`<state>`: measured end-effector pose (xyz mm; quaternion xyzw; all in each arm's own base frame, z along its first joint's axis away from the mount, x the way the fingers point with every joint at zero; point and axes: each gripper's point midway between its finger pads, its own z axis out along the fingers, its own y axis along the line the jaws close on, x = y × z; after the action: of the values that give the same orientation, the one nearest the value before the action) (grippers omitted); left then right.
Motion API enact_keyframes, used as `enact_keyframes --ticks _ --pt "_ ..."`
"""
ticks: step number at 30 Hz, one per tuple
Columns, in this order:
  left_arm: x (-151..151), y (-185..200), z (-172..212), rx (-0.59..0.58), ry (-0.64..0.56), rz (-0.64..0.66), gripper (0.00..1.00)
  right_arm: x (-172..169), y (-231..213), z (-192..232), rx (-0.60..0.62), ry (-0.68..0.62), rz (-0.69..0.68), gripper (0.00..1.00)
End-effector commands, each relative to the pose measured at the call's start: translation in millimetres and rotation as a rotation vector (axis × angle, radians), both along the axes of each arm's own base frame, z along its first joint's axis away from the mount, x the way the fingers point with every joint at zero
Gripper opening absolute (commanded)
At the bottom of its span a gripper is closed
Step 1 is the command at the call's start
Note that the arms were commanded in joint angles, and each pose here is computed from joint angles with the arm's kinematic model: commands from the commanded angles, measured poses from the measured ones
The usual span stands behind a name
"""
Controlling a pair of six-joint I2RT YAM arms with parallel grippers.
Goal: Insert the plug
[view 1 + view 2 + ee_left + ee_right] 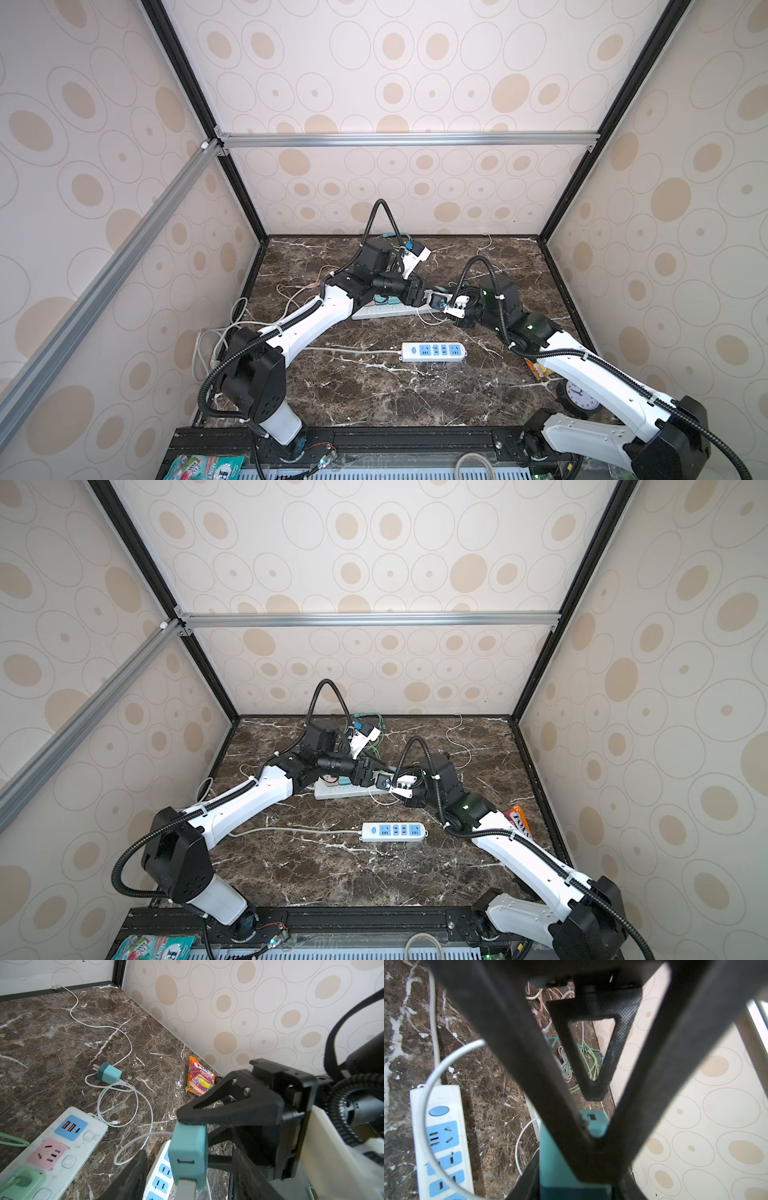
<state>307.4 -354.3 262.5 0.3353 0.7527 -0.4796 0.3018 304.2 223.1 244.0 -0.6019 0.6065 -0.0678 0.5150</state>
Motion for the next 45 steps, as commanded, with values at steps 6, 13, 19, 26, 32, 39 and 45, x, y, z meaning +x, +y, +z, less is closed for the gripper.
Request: enact_keyframes --ticks 6,13,19,26,32,39,45 --pt "-4.4 0.4 -1.6 -0.036 0.039 -0.024 0.54 1.5 11.8 10.1 -0.015 -0.07 0.032 0.27" --pt "-8.8 -2.6 -1.3 -0.066 0.062 -0.052 0.29 5.1 18.9 8.7 -0.011 -0.082 0.039 0.27" --pt "-11.5 -5.9 5.1 -0.106 0.073 -0.079 0.0 7.2 19.9 6.0 0.012 -0.071 0.024 0.28" --pt "15.1 16.5 19.4 -0.089 -0.006 0.105 0.0 12.9 0.4 4.5 0.168 0.086 -0.136 0.93" --pt "18.1 28.4 30.3 -0.124 -0.019 0.147 0.0 29.2 -60.8 1.6 0.577 0.342 -0.495 0.99" --pt "18.7 28.3 36.1 -0.14 -0.026 0.142 0.0 44.3 -131.6 -76.0 0.867 0.675 -1.166 0.97" --pt "17.9 26.9 40.4 -0.157 -0.028 0.127 0.0 52.8 -93.2 -125.0 0.97 0.984 -1.217 0.9"
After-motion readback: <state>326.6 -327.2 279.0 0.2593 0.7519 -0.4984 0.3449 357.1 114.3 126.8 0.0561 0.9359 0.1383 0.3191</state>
